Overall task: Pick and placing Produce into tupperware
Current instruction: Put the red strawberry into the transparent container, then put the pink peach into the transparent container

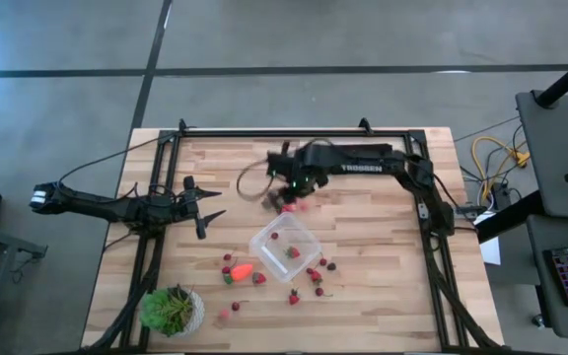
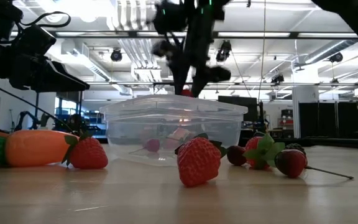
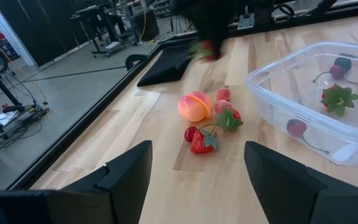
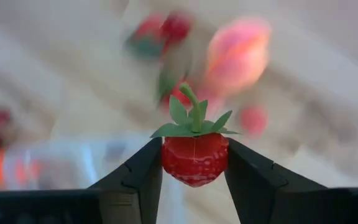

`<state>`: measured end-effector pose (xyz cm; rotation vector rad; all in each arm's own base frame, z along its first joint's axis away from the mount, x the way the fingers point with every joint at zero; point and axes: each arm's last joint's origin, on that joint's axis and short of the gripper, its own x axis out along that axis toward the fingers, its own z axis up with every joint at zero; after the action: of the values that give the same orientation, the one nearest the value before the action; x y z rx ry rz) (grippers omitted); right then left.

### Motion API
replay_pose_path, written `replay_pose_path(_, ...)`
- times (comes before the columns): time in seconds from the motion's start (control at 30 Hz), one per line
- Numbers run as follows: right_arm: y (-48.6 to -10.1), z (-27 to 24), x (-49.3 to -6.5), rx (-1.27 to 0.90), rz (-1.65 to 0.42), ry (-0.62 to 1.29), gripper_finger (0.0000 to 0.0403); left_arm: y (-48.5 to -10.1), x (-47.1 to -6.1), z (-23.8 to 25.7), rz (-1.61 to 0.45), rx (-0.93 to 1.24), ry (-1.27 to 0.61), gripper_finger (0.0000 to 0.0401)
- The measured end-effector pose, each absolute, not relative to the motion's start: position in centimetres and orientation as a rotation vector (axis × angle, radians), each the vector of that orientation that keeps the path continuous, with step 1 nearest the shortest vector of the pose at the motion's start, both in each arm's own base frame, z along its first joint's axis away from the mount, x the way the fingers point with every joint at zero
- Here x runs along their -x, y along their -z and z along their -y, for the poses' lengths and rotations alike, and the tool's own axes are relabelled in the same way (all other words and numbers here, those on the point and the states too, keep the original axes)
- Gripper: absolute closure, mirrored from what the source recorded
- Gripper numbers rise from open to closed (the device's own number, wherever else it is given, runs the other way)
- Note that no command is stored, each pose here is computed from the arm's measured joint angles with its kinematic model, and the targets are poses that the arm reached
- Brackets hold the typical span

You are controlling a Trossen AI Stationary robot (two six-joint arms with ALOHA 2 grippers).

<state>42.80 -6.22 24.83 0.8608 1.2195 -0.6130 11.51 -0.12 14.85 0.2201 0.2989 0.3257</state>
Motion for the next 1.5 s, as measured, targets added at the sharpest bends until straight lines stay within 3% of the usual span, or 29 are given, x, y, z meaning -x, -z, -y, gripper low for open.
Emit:
replay_pose_path(0.37, -23.9, -2.0, -43.2, -0.791, -1.258, 0.554, 0.0246, -14.8, -11.5, 0.1, -0.300, -0.220, -0.325, 0.0160)
replay_pose_path(0.63, -22.2, -3.2, -43.4, -0.772, -1.218, 0.542, 0.0176, -14.8, -11.5, 0.1, -0.300, -0.220, -0.326, 0.0160)
replay_pose_path(0.87, -23.0, -1.6, -43.8, -0.728, -1.145, 0.618, 0.0131, -14.8, -11.5, 0.1, -0.300, -0.220, -0.326, 0.0160)
replay_pose_path(1.2, -21.6, 6.7, -41.4, -0.780, -1.305, 0.775, 0.0151, -14.8, -11.5, 0.1, -0.300, -0.220, -0.326, 0.0159)
replay_pose_path(1.5, -18.4, 8.0, -40.0, -0.808, -1.427, 0.657, 0.0161, -14.8, -11.5, 0.1, -0.299, -0.220, -0.326, 0.0160)
